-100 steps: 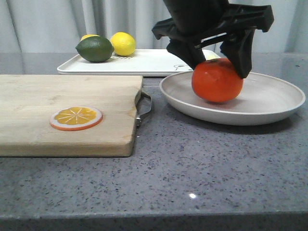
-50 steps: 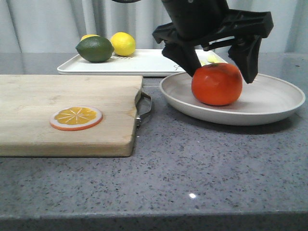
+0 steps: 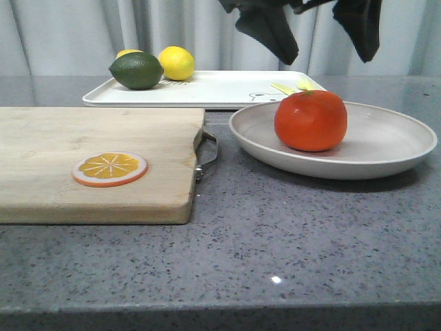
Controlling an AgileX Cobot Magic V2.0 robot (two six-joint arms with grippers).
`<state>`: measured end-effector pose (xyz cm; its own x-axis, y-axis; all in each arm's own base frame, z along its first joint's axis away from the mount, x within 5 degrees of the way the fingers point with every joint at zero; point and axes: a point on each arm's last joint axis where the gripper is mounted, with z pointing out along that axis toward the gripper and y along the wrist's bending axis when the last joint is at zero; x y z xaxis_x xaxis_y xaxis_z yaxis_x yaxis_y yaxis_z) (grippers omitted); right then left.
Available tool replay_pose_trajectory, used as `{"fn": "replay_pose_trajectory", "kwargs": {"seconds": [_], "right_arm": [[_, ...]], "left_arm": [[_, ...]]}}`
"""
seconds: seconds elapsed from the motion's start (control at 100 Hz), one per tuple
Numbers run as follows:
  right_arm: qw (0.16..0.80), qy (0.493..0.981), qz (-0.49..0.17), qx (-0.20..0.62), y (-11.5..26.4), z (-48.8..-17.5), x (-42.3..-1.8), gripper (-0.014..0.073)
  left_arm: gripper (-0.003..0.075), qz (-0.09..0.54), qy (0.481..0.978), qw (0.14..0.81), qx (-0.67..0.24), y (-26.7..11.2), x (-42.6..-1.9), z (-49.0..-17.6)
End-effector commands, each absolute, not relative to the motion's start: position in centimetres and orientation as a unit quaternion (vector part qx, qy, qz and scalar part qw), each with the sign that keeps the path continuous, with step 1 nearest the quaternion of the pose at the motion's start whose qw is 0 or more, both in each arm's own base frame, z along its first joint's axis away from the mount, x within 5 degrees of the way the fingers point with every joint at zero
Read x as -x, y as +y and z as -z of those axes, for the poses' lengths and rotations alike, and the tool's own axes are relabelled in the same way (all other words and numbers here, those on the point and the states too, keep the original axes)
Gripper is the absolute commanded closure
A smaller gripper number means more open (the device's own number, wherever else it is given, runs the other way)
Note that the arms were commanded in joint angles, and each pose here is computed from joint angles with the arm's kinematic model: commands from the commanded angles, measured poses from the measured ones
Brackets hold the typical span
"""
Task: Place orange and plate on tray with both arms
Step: 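Open the left gripper to release the orange and raise it away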
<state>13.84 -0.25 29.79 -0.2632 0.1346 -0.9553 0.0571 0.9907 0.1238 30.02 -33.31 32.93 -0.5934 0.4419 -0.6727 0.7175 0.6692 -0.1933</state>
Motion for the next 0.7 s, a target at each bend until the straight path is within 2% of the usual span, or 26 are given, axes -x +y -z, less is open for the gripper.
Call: {"fn": "replay_pose_trajectory", "kwargs": {"seconds": [0.0, 0.33, 0.53, 0.6, 0.69], "right_arm": [[0.635, 0.77, -0.029, -0.054, -0.3, -31.3, -14.1, 0.0659], [0.593, 0.803, -0.033, -0.045, 0.1, -30.9, -13.8, 0.0659], [0.545, 0.837, -0.04, -0.031, 0.7, -31.4, -14.6, 0.0649], [0.525, 0.85, -0.038, -0.029, 0.9, -31.7, -15.2, 0.0611], [0.5, 0.865, -0.037, -0.027, 1.1, -32.0, -16.3, 0.0498]], "left_arm": [[0.0199, 0.262, 0.832, 0.362, -0.328, -32.0, -28.5, -38.0], [0.04, 0.254, 0.826, 0.381, -0.329, -28.7, -25.7, -39.7], [0.0447, 0.263, 0.82, 0.404, -0.308, -25.5, -23.3, -39.9], [0.0447, 0.261, 0.823, 0.407, -0.297, -24.1, -22.7, -39.8], [0.0447, 0.255, 0.828, 0.41, -0.285, -22.0, -21.9, -39.6]]}}
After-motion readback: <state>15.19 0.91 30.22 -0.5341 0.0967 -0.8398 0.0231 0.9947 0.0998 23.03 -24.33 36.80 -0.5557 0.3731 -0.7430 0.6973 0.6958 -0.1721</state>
